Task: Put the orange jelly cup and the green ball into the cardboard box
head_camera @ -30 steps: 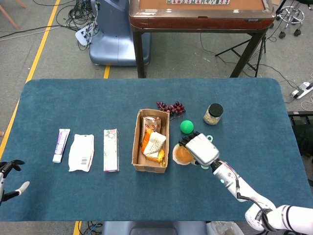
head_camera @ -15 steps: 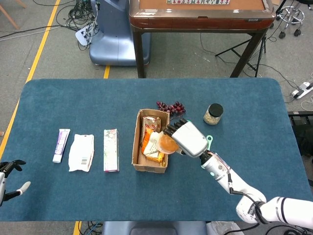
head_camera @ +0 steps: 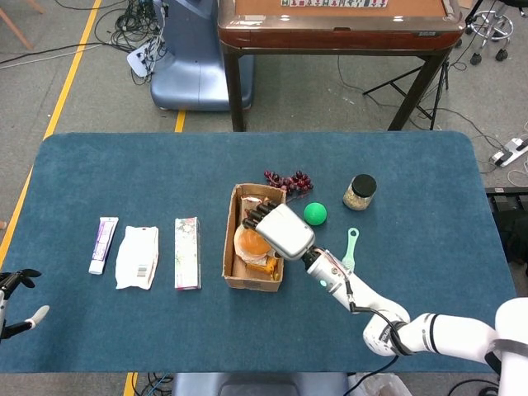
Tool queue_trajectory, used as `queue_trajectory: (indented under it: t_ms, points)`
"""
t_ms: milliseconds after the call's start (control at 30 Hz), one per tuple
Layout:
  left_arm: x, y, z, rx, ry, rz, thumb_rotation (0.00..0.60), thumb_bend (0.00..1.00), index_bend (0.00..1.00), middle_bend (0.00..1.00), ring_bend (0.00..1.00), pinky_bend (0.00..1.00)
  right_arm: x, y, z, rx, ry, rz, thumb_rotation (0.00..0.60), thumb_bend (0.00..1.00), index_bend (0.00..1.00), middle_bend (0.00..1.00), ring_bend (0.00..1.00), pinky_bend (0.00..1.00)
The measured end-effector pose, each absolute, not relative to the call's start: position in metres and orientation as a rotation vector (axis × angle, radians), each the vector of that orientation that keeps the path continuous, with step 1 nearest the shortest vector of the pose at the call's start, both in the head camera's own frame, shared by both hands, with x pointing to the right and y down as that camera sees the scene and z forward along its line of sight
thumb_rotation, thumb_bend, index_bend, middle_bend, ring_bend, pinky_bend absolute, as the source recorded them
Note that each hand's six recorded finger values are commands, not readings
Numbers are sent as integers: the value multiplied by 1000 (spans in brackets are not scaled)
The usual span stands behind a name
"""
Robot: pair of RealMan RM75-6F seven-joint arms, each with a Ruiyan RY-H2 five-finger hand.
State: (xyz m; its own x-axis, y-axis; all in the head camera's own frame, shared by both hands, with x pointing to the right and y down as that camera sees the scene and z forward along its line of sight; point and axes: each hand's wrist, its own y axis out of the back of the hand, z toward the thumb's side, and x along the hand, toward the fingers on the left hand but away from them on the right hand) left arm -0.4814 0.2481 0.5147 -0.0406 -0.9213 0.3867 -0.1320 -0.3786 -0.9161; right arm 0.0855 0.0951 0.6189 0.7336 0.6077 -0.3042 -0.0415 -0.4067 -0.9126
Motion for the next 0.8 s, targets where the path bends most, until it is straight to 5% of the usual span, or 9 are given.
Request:
queue_trajectory:
  t_ms: [167, 800]
  points:
    - [-482, 248, 515, -1562, 1139, -1489, 600, 137, 359, 468, 346, 592, 81, 96, 621, -1878, -421, 758, 600, 0, 180, 131, 132, 413]
    - [-478, 250, 519, -1555, 1106, -1497, 600, 137, 359, 468, 346, 591, 157, 67, 575, -1697, -566, 842, 600, 0, 179, 157, 131, 406]
